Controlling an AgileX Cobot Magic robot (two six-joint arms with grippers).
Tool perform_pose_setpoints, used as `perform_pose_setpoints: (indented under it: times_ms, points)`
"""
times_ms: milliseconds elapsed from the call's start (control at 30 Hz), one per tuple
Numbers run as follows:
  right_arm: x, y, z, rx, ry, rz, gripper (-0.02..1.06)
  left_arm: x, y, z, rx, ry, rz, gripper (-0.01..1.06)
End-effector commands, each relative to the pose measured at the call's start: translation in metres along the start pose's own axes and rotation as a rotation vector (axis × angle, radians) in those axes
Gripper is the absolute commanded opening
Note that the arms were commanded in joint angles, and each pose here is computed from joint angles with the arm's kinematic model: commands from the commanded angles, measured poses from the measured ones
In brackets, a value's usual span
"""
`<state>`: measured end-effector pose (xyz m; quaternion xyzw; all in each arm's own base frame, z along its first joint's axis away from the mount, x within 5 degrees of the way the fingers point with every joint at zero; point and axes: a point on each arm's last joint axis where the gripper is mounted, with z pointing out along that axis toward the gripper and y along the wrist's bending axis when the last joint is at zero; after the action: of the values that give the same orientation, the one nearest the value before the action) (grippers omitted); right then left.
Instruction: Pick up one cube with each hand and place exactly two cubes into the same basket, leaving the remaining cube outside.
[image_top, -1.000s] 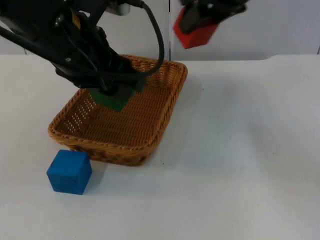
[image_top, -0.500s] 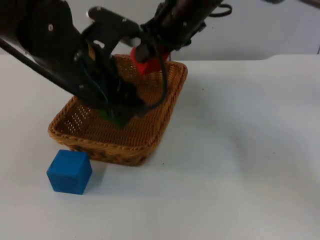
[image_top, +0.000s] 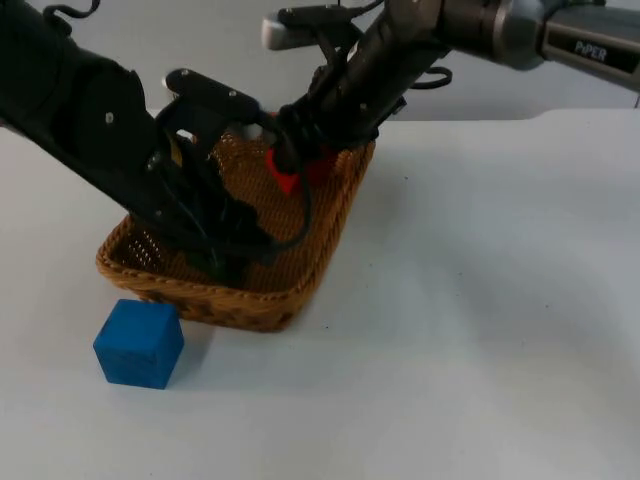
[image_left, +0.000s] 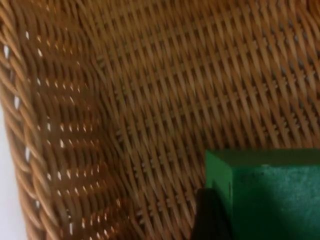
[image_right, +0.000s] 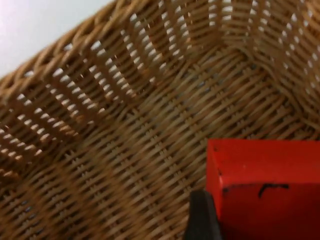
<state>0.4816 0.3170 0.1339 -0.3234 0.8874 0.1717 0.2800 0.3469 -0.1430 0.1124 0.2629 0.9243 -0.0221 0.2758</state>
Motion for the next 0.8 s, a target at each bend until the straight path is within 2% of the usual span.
perform_pose_setpoints:
  times_ms: [0,100,133,233,300,333,367,400,500,533,600,633,667,700,767]
  points:
    - [-0.003,0.005,-0.001,-0.008,-0.018,-0.009,0.01,0.001,0.0,0.002,0.0,-0.009,-0.005,0.0]
    - [-0.003,0.005,-0.001,-0.009,-0.019,-0.008,0.15,0.001,0.0,0.002,0.001,-0.007,-0.011,0.0]
    - [-0.003,0.005,-0.001,-0.009,-0.019,-0.008,0.15,0.001,0.0,0.002,0.001,-0.007,-0.011,0.0]
    - [-0.004,0.005,-0.002,-0.009,-0.023,-0.009,0.42,0.001,0.0,0.002,0.002,-0.007,-0.016,0.01]
    - [-0.005,0.005,-0.003,-0.009,-0.023,-0.009,0.6,0.001,0.0,0.002,0.002,-0.007,-0.017,0.1]
    - [-0.005,0.005,-0.003,-0.009,-0.023,-0.009,0.6,0.001,0.0,0.002,0.002,-0.007,-0.017,0.1]
    - [-0.005,0.005,-0.003,-0.009,-0.023,-0.009,0.69,0.001,0.0,0.002,0.002,-0.007,-0.017,0.16]
    - [-0.005,0.005,-0.003,-0.009,-0.025,-0.01,0.73,0.001,0.0,0.002,0.002,-0.009,-0.017,0.24]
    - [-0.007,0.006,-0.007,-0.01,-0.025,-0.011,0.77,0.001,0.0,0.001,0.002,-0.009,-0.017,0.53]
    - [-0.007,0.006,-0.007,-0.01,-0.025,-0.011,0.77,0.001,0.0,0.001,0.002,-0.009,-0.017,0.53]
    - [-0.011,0.007,-0.013,-0.01,-0.029,-0.016,0.77,0.002,0.0,0.0,0.002,0.01,-0.017,0.73]
    - [-0.014,0.008,-0.019,-0.009,-0.036,-0.02,0.77,0.002,0.0,0.0,0.001,0.012,-0.017,0.79]
    - [-0.016,0.008,-0.023,-0.006,-0.041,-0.024,0.77,0.002,0.0,-0.002,0.001,0.021,-0.018,0.85]
    - [-0.016,0.008,-0.023,-0.006,-0.041,-0.024,0.77,0.002,0.0,-0.002,0.001,0.021,-0.018,0.85]
    - [-0.024,0.009,-0.035,-0.004,-0.062,-0.027,0.77,0.0,0.001,-0.006,-0.001,0.018,-0.018,0.92]
